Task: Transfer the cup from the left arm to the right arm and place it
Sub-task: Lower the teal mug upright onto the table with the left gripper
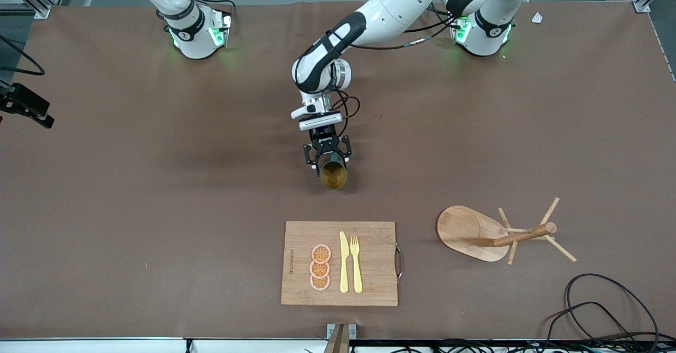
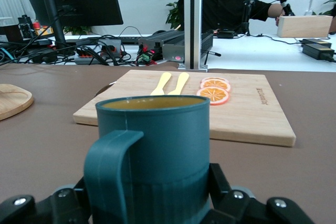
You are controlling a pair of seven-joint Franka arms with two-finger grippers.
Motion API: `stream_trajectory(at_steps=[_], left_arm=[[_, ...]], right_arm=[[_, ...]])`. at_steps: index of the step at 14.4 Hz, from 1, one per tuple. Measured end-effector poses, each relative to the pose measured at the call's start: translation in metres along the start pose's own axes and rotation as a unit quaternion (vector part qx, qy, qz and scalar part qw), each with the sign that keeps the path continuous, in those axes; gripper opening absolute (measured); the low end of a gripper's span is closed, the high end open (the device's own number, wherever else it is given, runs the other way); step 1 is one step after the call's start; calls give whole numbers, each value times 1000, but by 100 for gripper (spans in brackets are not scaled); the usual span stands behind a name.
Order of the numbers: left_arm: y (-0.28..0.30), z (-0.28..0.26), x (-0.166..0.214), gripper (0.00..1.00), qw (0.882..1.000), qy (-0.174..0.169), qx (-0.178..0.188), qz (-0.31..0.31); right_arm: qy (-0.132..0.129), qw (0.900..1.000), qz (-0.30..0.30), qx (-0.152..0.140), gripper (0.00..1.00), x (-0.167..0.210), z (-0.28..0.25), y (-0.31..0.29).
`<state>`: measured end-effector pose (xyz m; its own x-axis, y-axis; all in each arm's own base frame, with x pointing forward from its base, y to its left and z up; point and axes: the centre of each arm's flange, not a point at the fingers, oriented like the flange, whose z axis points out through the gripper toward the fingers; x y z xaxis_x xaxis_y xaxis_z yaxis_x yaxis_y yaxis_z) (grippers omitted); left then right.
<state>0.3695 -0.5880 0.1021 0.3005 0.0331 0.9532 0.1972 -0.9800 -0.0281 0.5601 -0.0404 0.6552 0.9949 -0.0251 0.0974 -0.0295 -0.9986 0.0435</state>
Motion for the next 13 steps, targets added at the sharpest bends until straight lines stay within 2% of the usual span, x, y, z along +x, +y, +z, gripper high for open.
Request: stream_trajectory(at_steps=[6, 8, 13], left_arm=[[-4, 6, -15, 87, 1000, 17, -5, 7], [-5, 6, -17, 100, 1000, 17, -5, 7], [6, -21, -27, 100, 1000, 7, -24, -8]], right_arm=[[0, 1000, 0, 0, 100, 0, 0, 0], [0, 1000, 0, 0, 100, 0, 0, 0], [0, 1000, 0, 0, 100, 0, 0, 0]])
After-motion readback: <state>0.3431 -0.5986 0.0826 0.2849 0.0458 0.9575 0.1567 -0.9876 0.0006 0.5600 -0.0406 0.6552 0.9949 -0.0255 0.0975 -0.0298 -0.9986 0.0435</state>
